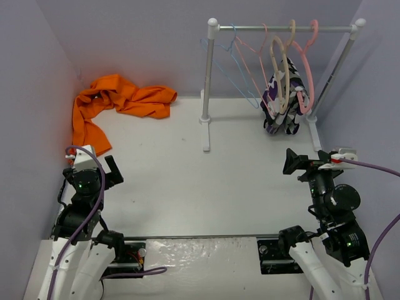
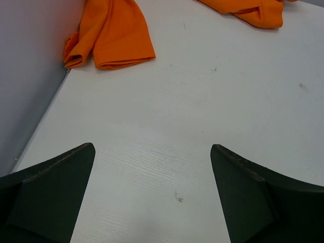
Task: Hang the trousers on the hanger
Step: Flatten out the trousers at the center of the board.
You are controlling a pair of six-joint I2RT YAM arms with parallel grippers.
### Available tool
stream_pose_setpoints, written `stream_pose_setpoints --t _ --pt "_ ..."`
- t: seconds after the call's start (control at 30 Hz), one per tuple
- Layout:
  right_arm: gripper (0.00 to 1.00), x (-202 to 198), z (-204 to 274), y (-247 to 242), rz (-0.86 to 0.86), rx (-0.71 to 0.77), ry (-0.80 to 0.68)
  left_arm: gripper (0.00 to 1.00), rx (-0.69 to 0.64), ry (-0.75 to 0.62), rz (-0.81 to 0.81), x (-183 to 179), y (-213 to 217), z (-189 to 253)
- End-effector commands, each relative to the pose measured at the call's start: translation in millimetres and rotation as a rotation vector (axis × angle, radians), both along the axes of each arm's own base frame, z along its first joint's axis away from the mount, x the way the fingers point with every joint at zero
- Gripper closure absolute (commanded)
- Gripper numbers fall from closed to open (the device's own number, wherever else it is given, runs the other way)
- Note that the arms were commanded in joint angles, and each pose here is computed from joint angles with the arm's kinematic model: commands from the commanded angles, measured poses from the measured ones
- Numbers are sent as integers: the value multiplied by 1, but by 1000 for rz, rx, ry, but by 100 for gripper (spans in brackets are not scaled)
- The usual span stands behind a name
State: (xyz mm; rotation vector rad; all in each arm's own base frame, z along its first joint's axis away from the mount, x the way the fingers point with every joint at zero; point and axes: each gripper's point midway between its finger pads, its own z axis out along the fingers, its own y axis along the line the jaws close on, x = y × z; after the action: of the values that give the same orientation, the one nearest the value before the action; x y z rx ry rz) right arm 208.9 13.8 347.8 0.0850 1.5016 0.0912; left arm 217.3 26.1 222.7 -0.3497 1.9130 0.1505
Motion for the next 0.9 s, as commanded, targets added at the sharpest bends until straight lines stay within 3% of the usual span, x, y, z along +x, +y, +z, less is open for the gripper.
stream_pose_setpoints --t 0.0,0.2,0.5,0.53,0.57,0.87 --pt "0 3 29 -4 -34 36 -67 3 -21 -43 -54 28 -14 25" --pt "0 11 24 1 -20 54 -42 3 -56 3 -93 84 -35 26" --pt "0 41 6 19 28 11 67 3 -168 -47 -130 212 -76 20" --pt "0 43 5 19 28 8 75 3 -188 -6 -117 226 -81 -1" --pt "0 46 2 21 29 3 88 3 -204 -63 -118 244 -85 12" --pt "0 68 -24 24 8 -18 184 3 -267 -39 -78 363 -109 -49"
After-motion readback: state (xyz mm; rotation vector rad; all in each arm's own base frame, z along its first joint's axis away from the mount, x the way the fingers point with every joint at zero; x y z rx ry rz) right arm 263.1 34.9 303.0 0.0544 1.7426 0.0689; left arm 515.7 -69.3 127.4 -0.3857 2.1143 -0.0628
